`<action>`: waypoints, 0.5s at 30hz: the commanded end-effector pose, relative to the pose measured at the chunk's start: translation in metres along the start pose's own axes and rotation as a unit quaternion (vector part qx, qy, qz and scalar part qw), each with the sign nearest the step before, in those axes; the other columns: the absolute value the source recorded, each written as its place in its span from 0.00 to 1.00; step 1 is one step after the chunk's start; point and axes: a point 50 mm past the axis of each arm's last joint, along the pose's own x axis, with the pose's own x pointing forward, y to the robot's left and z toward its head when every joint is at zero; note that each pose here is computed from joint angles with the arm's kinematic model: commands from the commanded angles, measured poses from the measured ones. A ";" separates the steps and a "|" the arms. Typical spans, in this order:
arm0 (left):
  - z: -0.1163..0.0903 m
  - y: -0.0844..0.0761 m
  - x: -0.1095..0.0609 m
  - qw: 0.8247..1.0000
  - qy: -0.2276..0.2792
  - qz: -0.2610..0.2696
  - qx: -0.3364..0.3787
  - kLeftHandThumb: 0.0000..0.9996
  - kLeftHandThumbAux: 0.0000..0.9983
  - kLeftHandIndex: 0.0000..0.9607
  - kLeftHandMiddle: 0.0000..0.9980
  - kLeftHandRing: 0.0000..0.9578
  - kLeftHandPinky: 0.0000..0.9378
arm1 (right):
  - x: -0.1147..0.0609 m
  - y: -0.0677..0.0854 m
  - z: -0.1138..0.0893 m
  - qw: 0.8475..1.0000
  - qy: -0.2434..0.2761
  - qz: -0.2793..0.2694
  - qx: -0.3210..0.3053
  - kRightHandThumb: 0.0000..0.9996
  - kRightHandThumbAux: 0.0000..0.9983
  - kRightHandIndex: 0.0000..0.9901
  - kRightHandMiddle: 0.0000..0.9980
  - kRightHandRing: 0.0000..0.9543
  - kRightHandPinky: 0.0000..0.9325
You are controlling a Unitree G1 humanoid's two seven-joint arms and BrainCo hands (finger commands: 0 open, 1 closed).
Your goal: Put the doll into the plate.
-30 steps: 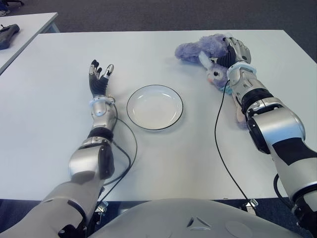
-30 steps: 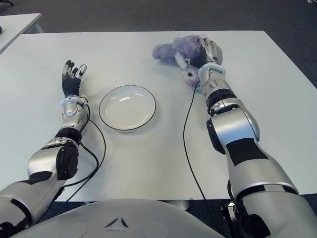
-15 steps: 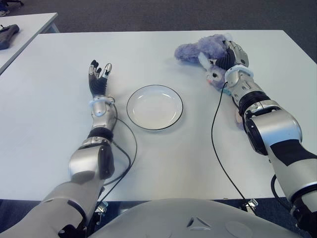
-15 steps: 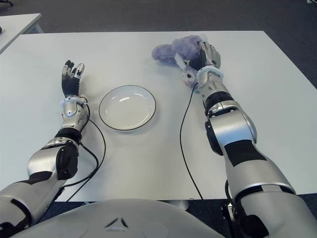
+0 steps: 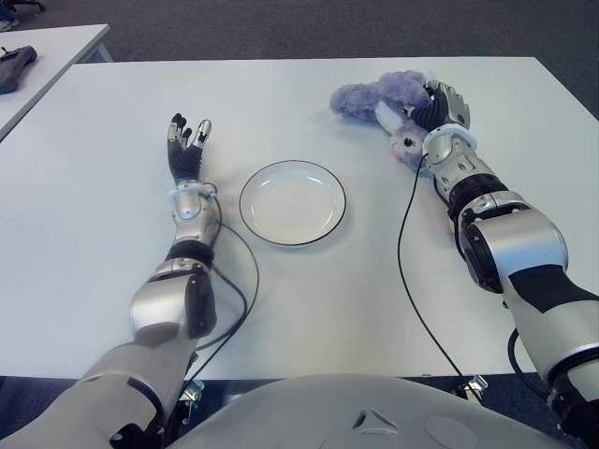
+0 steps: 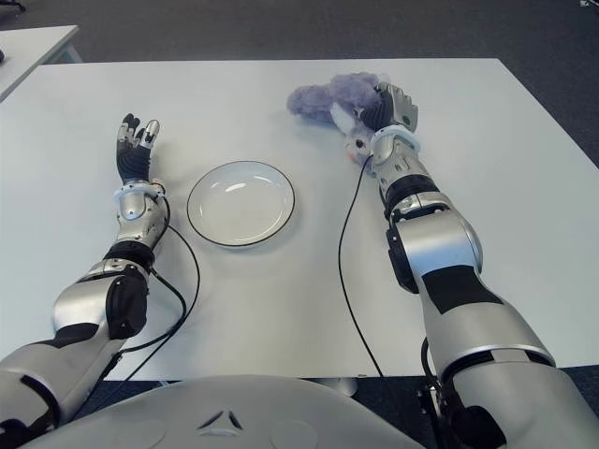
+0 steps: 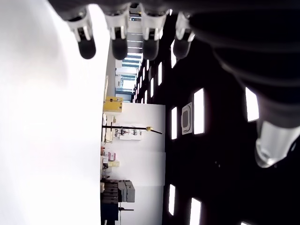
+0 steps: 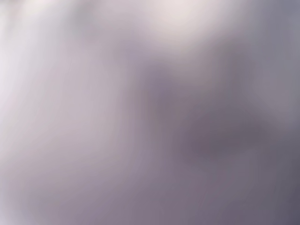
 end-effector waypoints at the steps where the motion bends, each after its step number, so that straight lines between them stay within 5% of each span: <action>1: -0.112 0.040 -0.097 0.971 0.234 0.044 0.013 0.00 0.54 0.01 0.06 0.02 0.00 | -0.021 0.037 -0.029 0.991 0.086 0.054 0.086 0.71 0.71 0.44 0.71 0.75 0.80; 15: -0.112 0.038 -0.097 0.971 0.233 0.049 0.012 0.00 0.54 0.03 0.06 0.02 0.00 | -0.019 0.032 -0.028 0.987 0.102 0.026 0.122 0.71 0.71 0.44 0.78 0.81 0.85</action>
